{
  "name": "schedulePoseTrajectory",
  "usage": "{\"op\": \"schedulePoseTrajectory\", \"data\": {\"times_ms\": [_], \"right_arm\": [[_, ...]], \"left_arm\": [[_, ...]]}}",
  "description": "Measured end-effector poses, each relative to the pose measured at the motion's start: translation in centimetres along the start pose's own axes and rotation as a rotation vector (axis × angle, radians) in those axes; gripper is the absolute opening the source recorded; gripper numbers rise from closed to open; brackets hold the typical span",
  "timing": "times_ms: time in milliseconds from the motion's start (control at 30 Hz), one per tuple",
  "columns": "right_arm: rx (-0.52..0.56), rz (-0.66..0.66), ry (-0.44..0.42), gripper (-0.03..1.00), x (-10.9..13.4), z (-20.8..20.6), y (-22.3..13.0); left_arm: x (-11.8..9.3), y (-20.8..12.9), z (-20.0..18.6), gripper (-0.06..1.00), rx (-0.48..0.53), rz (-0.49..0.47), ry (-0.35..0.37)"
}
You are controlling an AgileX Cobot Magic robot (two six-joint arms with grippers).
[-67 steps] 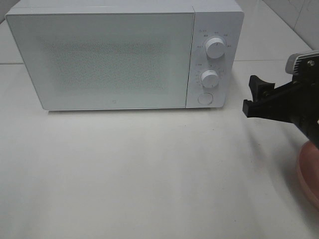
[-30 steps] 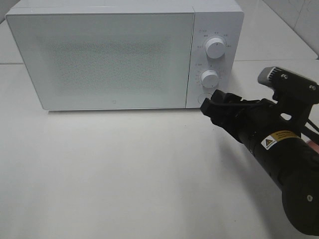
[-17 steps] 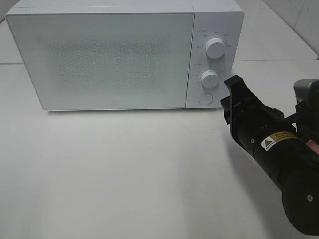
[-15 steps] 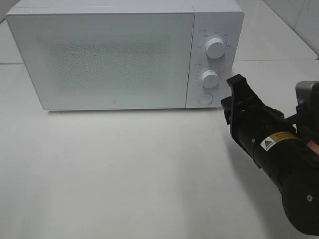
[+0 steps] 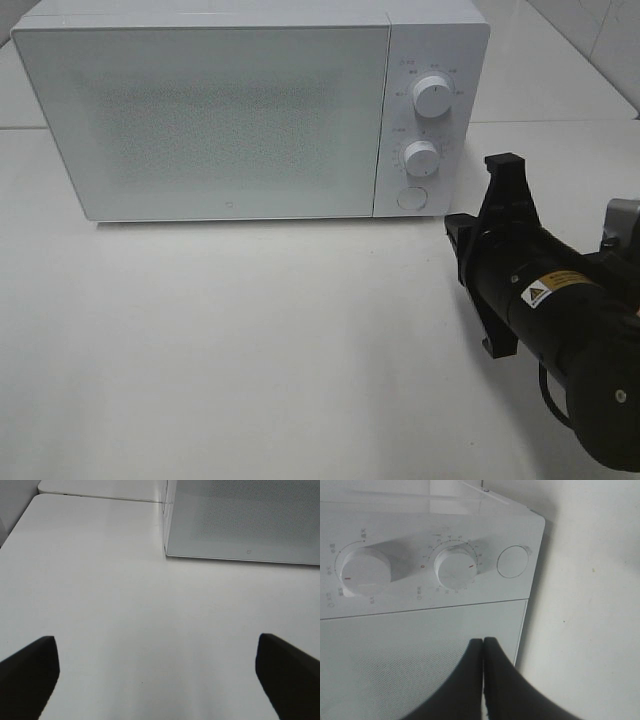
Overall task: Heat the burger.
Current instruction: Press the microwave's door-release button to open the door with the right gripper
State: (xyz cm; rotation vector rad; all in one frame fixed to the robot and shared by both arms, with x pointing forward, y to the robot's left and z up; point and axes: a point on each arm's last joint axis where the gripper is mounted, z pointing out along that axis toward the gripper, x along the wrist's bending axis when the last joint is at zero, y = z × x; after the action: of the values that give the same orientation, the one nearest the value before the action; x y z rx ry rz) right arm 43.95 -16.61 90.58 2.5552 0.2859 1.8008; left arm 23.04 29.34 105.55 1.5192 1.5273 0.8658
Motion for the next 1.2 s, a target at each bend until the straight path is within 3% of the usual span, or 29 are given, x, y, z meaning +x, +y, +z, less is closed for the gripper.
{"op": "schedulePoseTrajectory", "data": {"times_ms": [233, 600, 867, 1200], "right_arm": [[-0.031, 0.038, -0.074, 0.02, -0.6, 0.1, 0.2], [-0.040, 0.025, -0.122, 0.02, -1.6, 2.6, -1.7], [-0.036, 0.036, -0.120, 0.02, -1.5, 4.8, -2.9], [-0.073, 0.058, -0.127, 0.02, -0.2, 7.7, -1.8]], "left_arm": [[0.0, 0.0, 0.0, 0.99, 0.000, 0.000, 0.000], [0.0, 0.0, 0.0, 0.99, 0.000, 0.000, 0.000], [0.0, 0.0, 0.0, 0.99, 0.000, 0.000, 0.000], [0.0, 0.0, 0.0, 0.99, 0.000, 0.000, 0.000]]}}
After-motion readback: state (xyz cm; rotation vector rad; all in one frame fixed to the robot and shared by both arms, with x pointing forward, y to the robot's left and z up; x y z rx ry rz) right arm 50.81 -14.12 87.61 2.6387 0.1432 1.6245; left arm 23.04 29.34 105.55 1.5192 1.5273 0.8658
